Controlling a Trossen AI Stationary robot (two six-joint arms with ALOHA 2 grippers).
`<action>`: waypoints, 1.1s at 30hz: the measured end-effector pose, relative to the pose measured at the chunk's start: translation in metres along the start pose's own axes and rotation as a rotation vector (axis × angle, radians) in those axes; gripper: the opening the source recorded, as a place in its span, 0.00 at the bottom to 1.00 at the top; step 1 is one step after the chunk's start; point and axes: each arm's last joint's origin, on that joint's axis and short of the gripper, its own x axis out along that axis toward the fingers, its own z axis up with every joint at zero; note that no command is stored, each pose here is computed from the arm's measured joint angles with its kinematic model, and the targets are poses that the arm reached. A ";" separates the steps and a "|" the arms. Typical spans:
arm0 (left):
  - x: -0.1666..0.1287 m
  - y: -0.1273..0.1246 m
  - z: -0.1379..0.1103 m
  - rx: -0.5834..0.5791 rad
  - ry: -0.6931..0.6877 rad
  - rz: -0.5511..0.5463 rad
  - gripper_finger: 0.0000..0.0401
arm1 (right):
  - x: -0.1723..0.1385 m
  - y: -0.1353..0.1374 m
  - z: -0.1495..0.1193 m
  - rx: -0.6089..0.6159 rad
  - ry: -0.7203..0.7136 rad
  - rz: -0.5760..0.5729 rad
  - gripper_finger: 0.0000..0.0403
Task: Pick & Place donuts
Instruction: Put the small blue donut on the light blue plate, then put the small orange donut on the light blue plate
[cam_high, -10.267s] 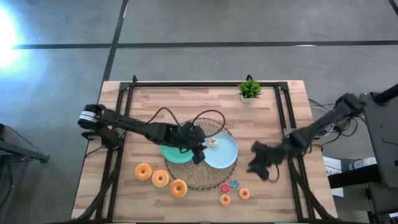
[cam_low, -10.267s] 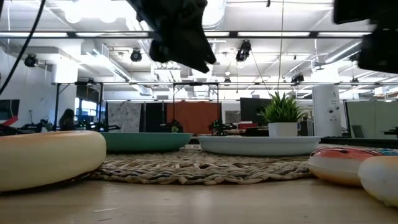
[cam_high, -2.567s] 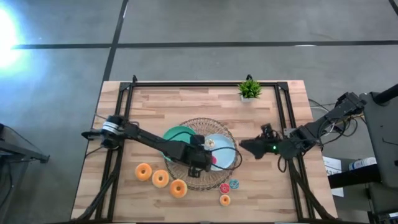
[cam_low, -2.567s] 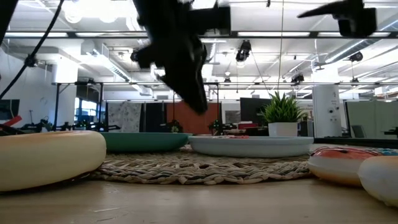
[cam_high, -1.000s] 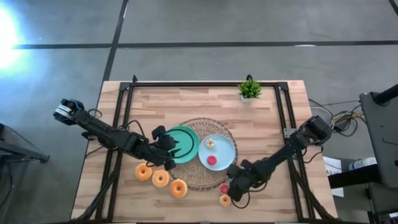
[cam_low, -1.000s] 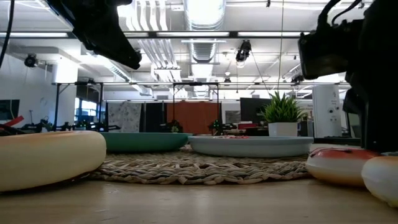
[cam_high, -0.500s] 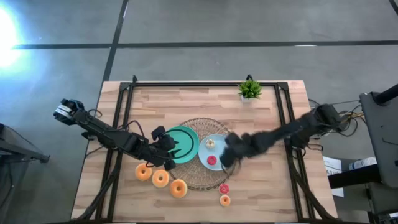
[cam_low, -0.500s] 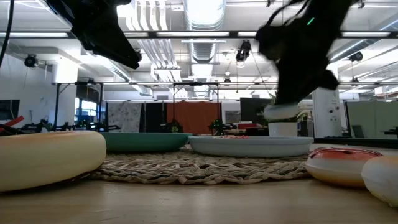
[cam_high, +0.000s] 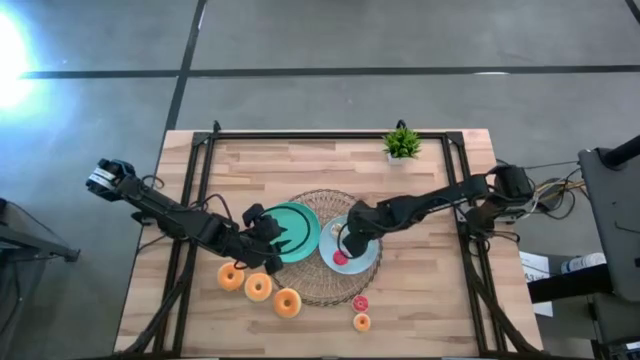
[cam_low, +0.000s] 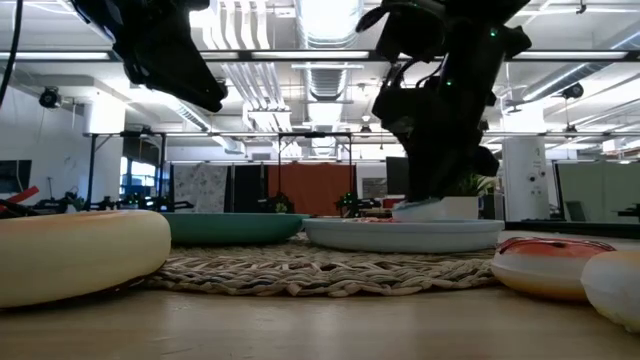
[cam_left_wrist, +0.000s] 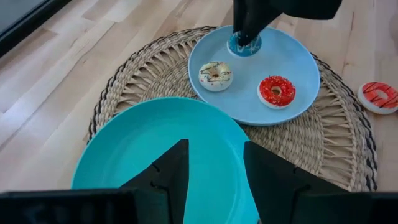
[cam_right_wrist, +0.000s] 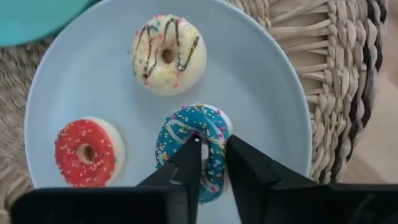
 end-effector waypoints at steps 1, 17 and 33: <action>0.000 0.000 0.000 0.000 0.000 0.000 0.32 | 0.000 0.000 0.000 -0.001 0.001 -0.002 0.20; 0.005 -0.001 0.006 -0.039 -0.036 -0.014 0.32 | -0.030 0.011 -0.008 -0.171 -0.075 0.055 0.32; 0.005 -0.001 0.005 -0.031 -0.031 -0.012 0.32 | -0.040 0.091 -0.131 -0.736 0.052 0.394 0.33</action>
